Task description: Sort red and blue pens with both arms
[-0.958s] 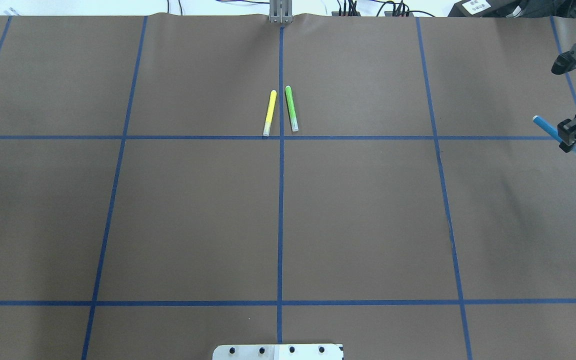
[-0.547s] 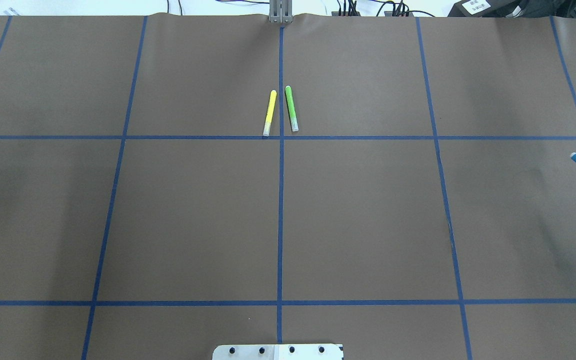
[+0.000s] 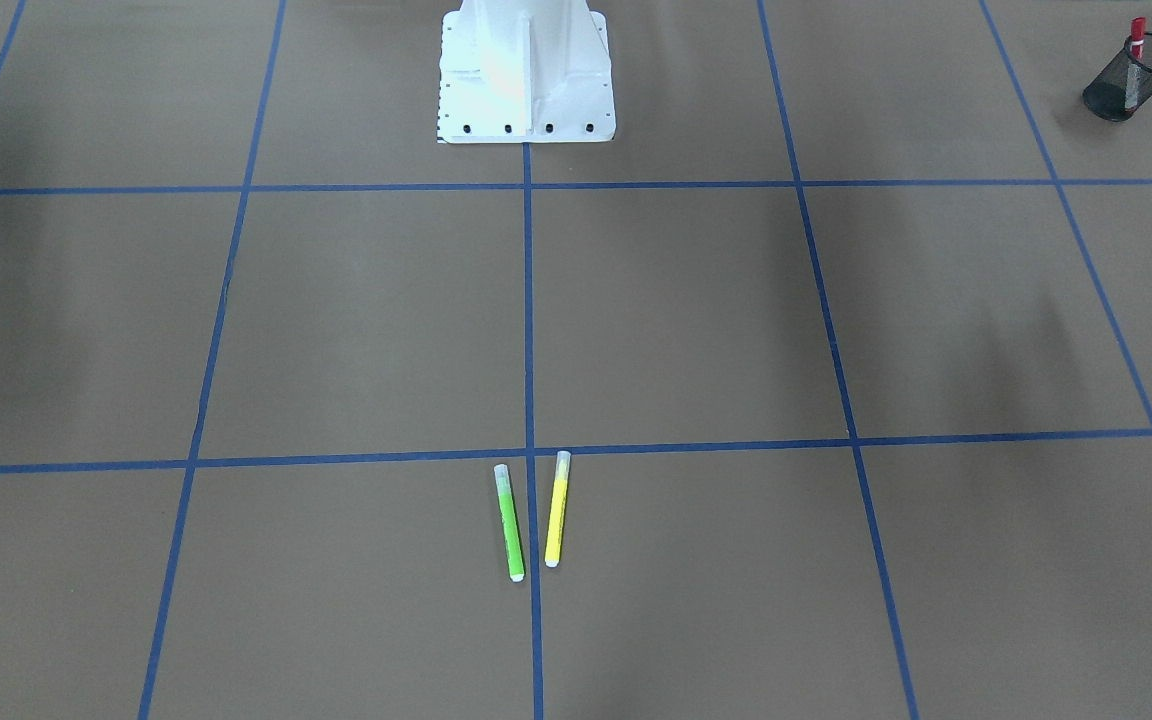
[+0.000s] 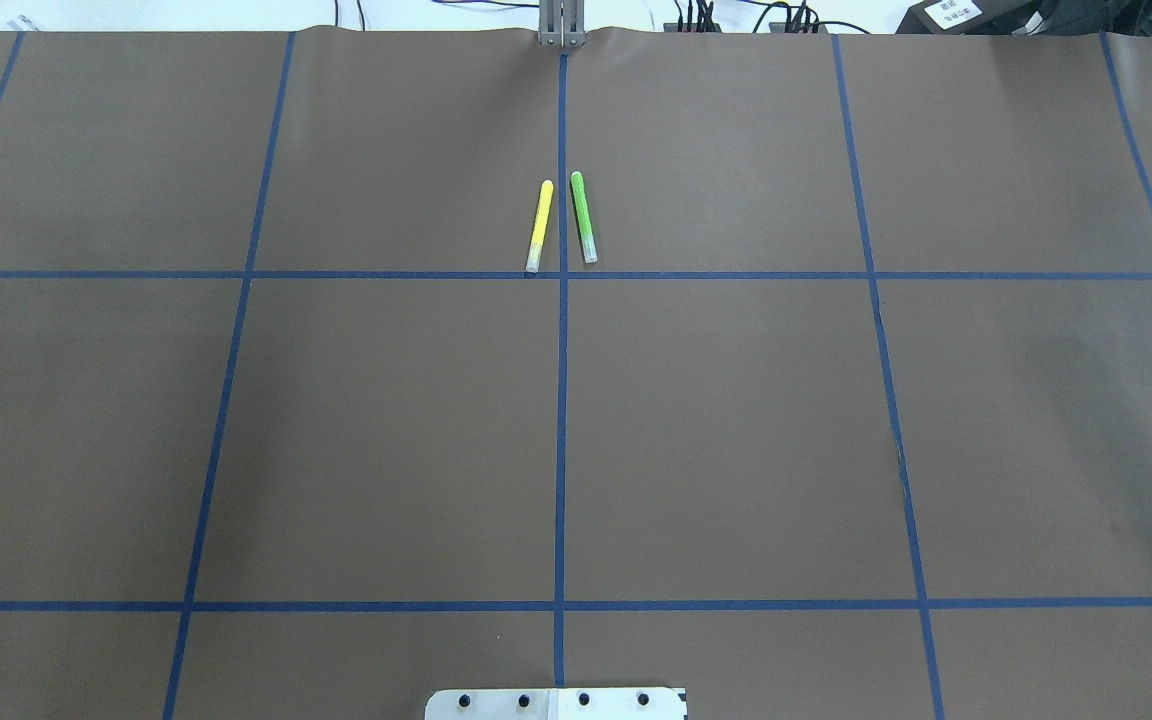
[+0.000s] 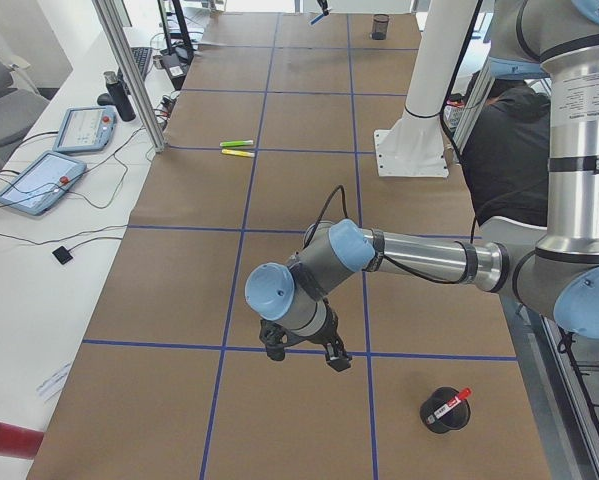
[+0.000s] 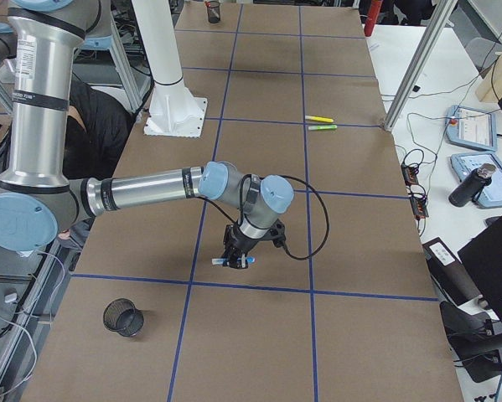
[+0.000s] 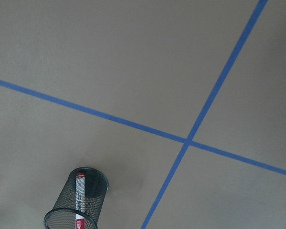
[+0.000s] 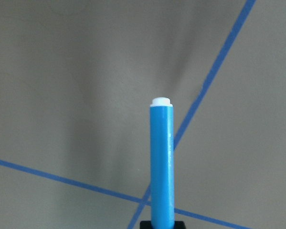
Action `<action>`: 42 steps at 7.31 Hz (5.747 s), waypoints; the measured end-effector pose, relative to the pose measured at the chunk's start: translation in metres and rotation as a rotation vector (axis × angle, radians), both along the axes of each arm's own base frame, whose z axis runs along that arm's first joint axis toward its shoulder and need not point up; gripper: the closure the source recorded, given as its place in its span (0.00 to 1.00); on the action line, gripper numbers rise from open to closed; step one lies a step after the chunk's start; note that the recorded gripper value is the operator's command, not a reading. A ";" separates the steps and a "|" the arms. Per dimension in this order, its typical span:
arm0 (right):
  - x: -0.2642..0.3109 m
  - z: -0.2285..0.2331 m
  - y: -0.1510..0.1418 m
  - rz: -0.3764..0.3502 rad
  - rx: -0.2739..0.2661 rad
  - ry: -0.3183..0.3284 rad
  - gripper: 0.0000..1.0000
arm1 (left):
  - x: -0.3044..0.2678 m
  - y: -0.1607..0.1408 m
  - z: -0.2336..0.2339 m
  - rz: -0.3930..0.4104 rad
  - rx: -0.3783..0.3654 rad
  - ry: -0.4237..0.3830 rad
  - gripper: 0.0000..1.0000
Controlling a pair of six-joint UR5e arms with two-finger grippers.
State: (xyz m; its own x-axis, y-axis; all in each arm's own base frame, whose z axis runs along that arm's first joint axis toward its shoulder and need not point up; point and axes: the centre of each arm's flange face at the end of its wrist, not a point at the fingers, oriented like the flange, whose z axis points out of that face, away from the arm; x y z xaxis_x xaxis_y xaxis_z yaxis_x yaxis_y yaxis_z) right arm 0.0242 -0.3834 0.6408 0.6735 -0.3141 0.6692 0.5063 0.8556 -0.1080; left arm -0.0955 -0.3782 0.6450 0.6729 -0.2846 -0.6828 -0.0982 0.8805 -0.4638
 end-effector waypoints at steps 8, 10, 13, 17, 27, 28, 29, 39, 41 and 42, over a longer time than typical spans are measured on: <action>0.083 0.089 0.196 0.015 -0.474 0.000 1.00 | 0.002 -0.017 -0.067 -0.014 0.258 0.006 0.00; 0.081 0.107 0.222 0.021 -0.578 0.006 1.00 | 0.002 -0.018 -0.073 -0.015 0.276 0.005 0.00; 0.078 0.128 0.240 0.029 -0.669 -0.005 1.00 | 0.002 -0.019 -0.075 -0.016 0.280 0.004 0.00; 0.076 0.153 0.251 0.036 -0.740 -0.018 0.61 | 0.001 -0.018 -0.084 -0.015 0.297 0.001 0.00; 0.093 0.106 0.084 0.183 -0.592 0.132 0.00 | -0.001 -0.042 -0.106 -0.046 0.303 -0.043 0.00; 0.091 0.086 0.048 0.250 -0.555 0.118 0.00 | 0.001 -0.047 -0.110 -0.057 0.299 -0.050 0.00; 0.087 0.067 0.012 0.330 -0.496 0.083 0.00 | 0.003 -0.052 -0.111 -0.078 0.297 -0.060 0.00; 0.050 -0.040 -0.133 0.679 0.004 -0.147 0.00 | 0.012 -0.103 0.000 -0.204 0.482 -0.092 0.00; 0.049 -0.036 -0.132 0.697 -0.032 -0.157 0.00 | 0.012 -0.104 0.005 -0.219 0.491 -0.092 0.00; 0.049 -0.032 -0.132 0.700 -0.044 -0.155 0.00 | 0.013 -0.104 0.005 -0.221 0.492 -0.091 0.00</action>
